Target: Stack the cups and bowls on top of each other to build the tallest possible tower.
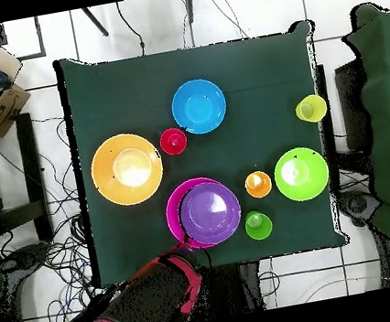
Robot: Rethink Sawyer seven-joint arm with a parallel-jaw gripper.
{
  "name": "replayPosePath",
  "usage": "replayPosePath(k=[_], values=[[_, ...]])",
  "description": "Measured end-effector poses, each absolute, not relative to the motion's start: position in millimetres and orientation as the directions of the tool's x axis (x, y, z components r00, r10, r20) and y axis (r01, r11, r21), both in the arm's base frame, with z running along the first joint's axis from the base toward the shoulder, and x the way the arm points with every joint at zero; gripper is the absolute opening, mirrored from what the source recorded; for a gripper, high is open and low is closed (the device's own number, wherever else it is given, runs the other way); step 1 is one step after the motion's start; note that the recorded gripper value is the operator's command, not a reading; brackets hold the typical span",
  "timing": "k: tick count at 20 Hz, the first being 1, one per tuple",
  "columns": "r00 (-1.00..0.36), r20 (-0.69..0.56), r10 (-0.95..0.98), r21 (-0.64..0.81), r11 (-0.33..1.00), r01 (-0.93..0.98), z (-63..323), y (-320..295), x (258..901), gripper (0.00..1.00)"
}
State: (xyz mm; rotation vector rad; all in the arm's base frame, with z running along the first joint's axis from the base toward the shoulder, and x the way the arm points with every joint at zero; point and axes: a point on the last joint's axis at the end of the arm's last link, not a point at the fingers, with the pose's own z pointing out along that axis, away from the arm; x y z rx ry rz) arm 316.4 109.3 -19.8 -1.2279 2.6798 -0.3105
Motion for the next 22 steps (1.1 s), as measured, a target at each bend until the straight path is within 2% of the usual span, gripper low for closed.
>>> replayPosePath(k=[22], values=[[-0.606,-0.045,-0.794,-0.280,0.593,-0.755,-23.6,115.1,309.9,1.00]])
